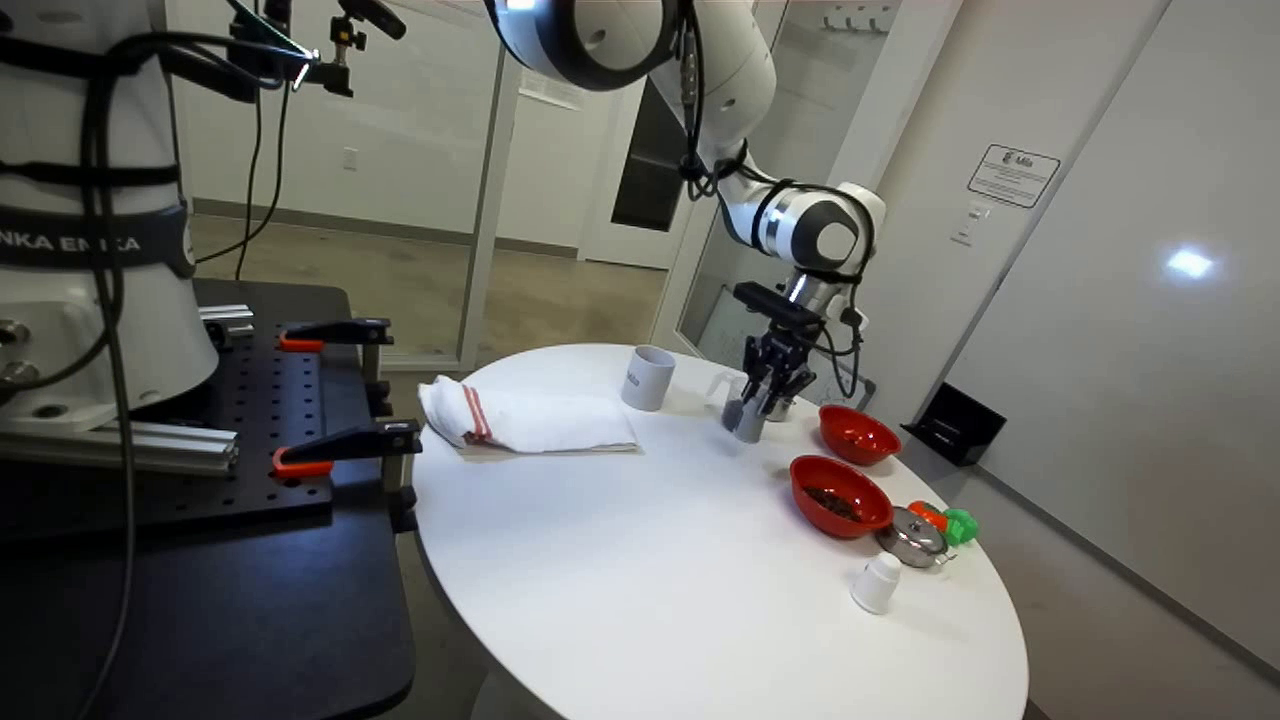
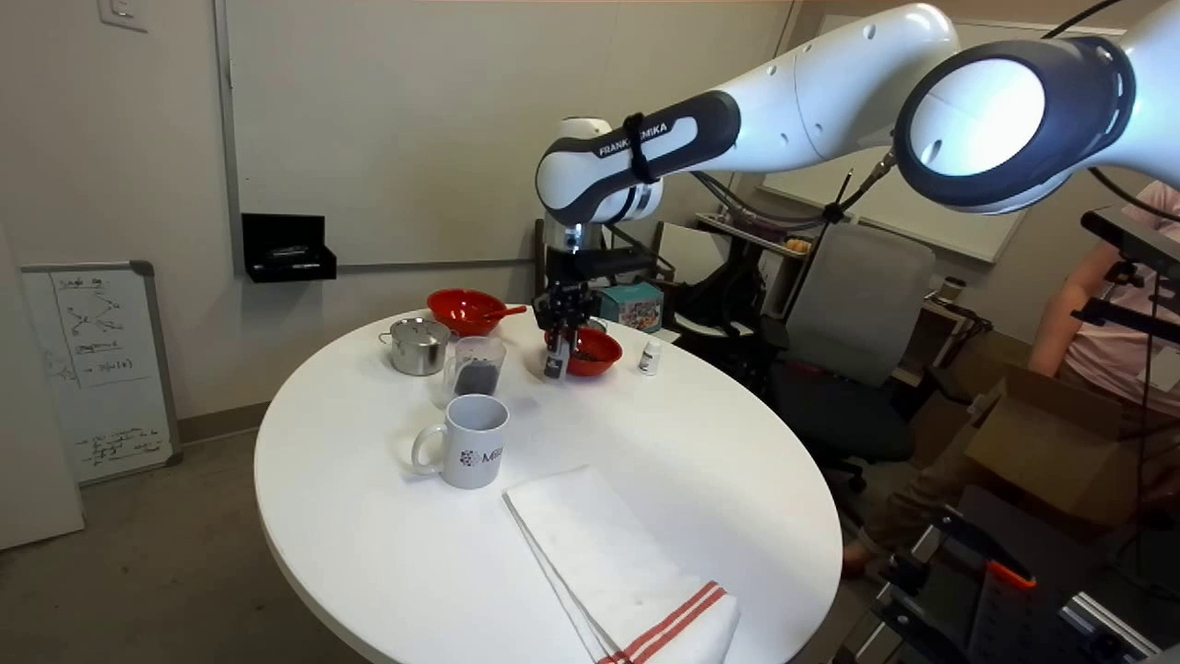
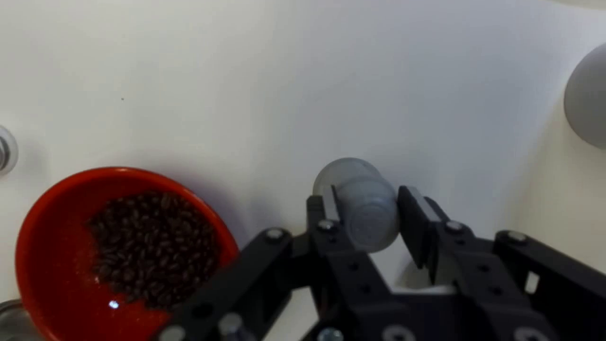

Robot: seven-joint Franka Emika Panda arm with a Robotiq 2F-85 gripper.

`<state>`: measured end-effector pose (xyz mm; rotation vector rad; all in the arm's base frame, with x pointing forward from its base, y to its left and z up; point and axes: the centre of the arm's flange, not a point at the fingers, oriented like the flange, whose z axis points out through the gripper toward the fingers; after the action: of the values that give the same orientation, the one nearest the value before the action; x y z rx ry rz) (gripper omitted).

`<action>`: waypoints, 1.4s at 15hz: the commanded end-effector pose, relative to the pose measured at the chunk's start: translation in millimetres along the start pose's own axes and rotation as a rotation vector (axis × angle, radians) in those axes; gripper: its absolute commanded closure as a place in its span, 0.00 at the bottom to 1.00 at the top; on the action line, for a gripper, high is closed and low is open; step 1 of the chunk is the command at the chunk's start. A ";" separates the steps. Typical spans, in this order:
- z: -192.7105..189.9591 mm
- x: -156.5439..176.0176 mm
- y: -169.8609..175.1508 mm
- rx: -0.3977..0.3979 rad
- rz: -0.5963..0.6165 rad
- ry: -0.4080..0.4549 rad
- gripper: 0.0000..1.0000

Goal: Pick up the grey salt cellar then set it down again

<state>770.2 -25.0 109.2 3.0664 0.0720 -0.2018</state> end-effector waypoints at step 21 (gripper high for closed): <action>-52.8 -10.1 23.8 -0.111 0.517 -0.135 0.90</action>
<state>756.7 -41.0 171.8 2.8932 -0.4742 -0.3693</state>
